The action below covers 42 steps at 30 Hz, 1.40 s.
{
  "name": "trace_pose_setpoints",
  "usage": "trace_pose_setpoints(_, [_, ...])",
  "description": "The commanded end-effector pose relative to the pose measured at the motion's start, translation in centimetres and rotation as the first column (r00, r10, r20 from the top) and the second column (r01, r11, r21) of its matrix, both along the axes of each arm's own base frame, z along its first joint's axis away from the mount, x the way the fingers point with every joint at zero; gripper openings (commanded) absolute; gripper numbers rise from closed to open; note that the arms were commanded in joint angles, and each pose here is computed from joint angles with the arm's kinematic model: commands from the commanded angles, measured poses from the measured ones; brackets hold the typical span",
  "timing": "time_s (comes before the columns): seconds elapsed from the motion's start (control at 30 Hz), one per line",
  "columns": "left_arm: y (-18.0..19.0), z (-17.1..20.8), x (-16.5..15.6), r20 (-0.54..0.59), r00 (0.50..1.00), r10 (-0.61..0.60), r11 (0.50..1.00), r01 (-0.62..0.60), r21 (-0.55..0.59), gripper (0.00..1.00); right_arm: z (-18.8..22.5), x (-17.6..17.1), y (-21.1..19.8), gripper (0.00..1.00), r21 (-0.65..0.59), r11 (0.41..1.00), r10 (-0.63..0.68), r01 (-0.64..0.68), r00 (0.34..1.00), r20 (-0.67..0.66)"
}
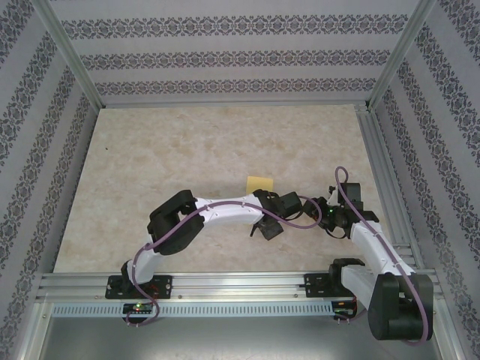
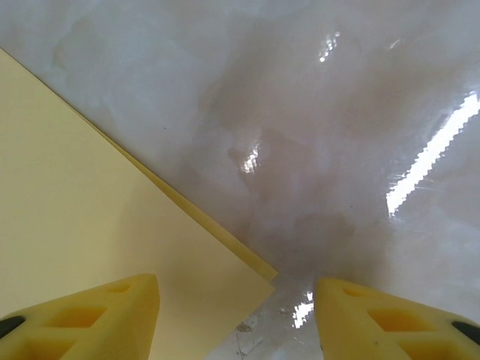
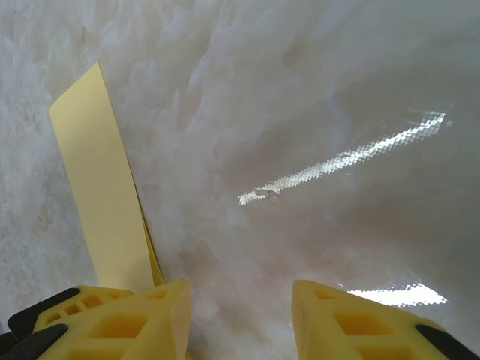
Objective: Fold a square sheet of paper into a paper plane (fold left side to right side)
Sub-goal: Fold the triangle a second time at the center of the table.
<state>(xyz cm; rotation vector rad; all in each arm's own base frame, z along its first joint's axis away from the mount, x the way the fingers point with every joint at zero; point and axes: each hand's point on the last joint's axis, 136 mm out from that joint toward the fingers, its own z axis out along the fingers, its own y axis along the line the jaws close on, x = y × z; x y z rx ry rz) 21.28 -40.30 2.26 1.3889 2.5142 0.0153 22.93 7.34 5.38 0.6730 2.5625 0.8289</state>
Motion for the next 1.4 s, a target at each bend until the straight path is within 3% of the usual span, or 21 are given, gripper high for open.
trace_pose_setpoints(0.0, [0.2, 0.3, 0.1, 0.019, 1.0, 0.016, 0.999, -0.017, 0.041, 0.59, -0.2, -0.3, 0.0, 0.4, 0.006, 1.0, 0.011, -0.011, 1.0, -0.004])
trace_pose_setpoints(0.17, [0.3, 0.4, 0.3, 0.034, 0.999, 0.021, 0.999, -0.022, 0.043, 0.55, -0.1, -0.4, -0.1, 0.4, 0.001, 1.0, 0.01, -0.01, 1.0, -0.004])
trace_pose_setpoints(0.67, [-0.2, 2.1, 1.0, 0.077, 0.997, 0.027, 1.0, -0.027, 0.001, 0.28, -0.2, -0.5, 0.1, 0.41, 0.012, 1.0, 0.013, -0.013, 1.0, -0.007])
trace_pose_setpoints(1.03, [0.3, 3.7, 1.6, 0.064, 0.996, 0.066, 0.996, -0.062, -0.064, 0.23, 0.5, -0.3, 1.1, 0.4, 0.059, 0.996, 0.059, -0.06, 0.998, 0.007])
trace_pose_setpoints(1.37, [1.8, 4.9, 3.2, -0.006, 0.991, 0.131, 0.974, -0.13, -0.188, 0.15, 1.1, 0.4, 5.5, 0.39, 0.148, 0.976, 0.16, -0.159, 0.987, 0.007])
